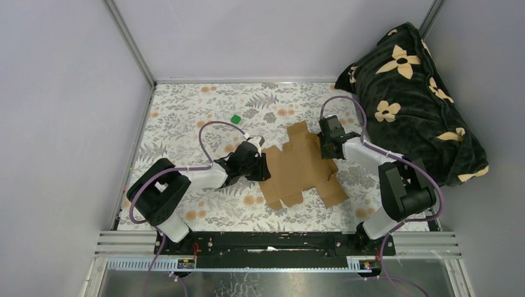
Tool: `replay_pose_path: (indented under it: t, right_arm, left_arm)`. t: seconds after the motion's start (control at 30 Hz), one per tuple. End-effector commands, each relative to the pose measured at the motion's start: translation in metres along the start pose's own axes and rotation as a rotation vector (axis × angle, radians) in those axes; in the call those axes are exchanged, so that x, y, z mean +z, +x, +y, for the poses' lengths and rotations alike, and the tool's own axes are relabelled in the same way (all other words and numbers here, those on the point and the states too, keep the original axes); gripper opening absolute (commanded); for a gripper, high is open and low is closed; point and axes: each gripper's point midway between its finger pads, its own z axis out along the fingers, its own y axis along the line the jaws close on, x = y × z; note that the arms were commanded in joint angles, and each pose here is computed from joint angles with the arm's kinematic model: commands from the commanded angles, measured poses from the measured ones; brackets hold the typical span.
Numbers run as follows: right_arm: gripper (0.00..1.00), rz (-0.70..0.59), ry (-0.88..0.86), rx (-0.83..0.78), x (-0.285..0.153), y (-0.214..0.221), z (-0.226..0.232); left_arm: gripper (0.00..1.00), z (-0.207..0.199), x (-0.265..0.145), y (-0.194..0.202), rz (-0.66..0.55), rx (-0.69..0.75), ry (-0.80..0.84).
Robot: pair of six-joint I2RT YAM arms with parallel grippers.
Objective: Fold the paper box
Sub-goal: Fold the paper box at the center of the board.
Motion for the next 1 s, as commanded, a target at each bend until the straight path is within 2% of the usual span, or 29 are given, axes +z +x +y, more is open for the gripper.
replay_pose_path:
  t: [0.0, 0.1, 0.2, 0.47, 0.53, 0.63, 0.87, 0.97]
  right_arm:
    - [0.31, -0.017, 0.145, -0.019, -0.001, -0.01, -0.021]
    - [0.38, -0.019, 0.125, -0.015, 0.001, -0.009, -0.018]
    - [0.39, -0.022, 0.072, -0.005, 0.002, -0.007, -0.008]
    - [0.26, -0.027, -0.056, 0.028, 0.002, -0.003, 0.022]
    - [0.19, -0.028, -0.085, 0.029, 0.003, -0.002, 0.032]
    - [0.18, -0.039, -0.145, 0.043, 0.002, -0.002, 0.047]
    - [0.29, -0.055, -0.156, 0.027, 0.004, 0.0, 0.052]
    - [0.37, -0.078, -0.133, 0.021, 0.003, -0.001, 0.047]
  left_arm:
    - [0.39, 0.002, 0.003, 0.002, 0.012, 0.021, 0.008]
    - [0.42, 0.006, 0.001, 0.0, 0.01, 0.016, 0.001]
    - [0.48, 0.008, -0.004, -0.006, -0.005, 0.008, -0.003]
    - [0.48, 0.035, -0.019, -0.024, -0.044, -0.058, -0.048]
    - [0.49, 0.04, -0.023, -0.024, -0.051, -0.072, -0.05]
    - [0.48, 0.045, -0.026, -0.023, -0.049, -0.078, -0.059]
    - [0.49, 0.045, -0.033, -0.028, -0.075, -0.077, -0.055]
    - [0.55, 0.039, -0.04, -0.037, -0.106, -0.064, -0.041]
